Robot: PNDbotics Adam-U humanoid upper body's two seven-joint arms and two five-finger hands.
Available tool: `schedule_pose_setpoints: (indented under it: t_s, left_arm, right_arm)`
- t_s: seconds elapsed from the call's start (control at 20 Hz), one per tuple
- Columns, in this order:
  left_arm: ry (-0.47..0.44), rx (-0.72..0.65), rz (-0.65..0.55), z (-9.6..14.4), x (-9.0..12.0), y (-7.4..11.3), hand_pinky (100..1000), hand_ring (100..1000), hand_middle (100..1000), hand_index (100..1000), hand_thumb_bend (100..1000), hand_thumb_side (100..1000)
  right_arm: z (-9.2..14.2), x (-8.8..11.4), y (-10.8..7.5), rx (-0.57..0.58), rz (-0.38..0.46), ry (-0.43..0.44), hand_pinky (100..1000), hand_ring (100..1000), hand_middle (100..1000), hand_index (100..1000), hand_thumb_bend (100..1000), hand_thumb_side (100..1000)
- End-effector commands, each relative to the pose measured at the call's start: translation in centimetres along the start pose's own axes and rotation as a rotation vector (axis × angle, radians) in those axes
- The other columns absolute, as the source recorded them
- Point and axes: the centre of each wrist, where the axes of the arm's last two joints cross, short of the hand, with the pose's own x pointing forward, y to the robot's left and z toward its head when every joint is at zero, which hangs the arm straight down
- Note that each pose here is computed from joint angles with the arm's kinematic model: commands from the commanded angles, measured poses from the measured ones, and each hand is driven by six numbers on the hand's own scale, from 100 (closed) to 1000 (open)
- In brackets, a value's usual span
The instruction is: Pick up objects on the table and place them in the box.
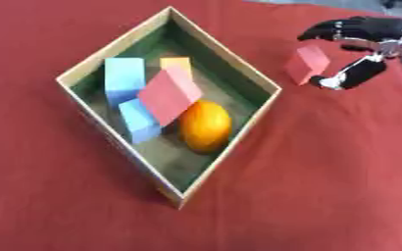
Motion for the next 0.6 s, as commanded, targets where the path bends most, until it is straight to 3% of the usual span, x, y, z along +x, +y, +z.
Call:
schedule_pose_setpoints:
  t_s: [0.05, 0.45, 0.6]
  left_arm:
    - [-0.028, -0.009, -0.005, -0.67, 0.52, 0.08, 943, 917, 795, 887, 197, 812]
    - [-0.026, -0.013, -0.006, -0.65, 0.51, 0.05, 944, 918, 794, 887, 196, 813]
    - [-0.024, -0.017, -0.005, -0.63, 0.51, 0.02, 944, 917, 792, 887, 195, 813]
  right_arm:
    - [0.71, -0.85, -1.3, -0.025, 0.024, 0.031, 915, 1000, 919, 1000, 252, 538]
    - [0.43, -1.2, -0.88, -0.011, 0.026, 0.052, 895, 984, 830, 966, 203, 517]
    - [0.34, -1.26, -0.82, -0.013, 0.025, 0.057, 893, 983, 843, 975, 199, 524]
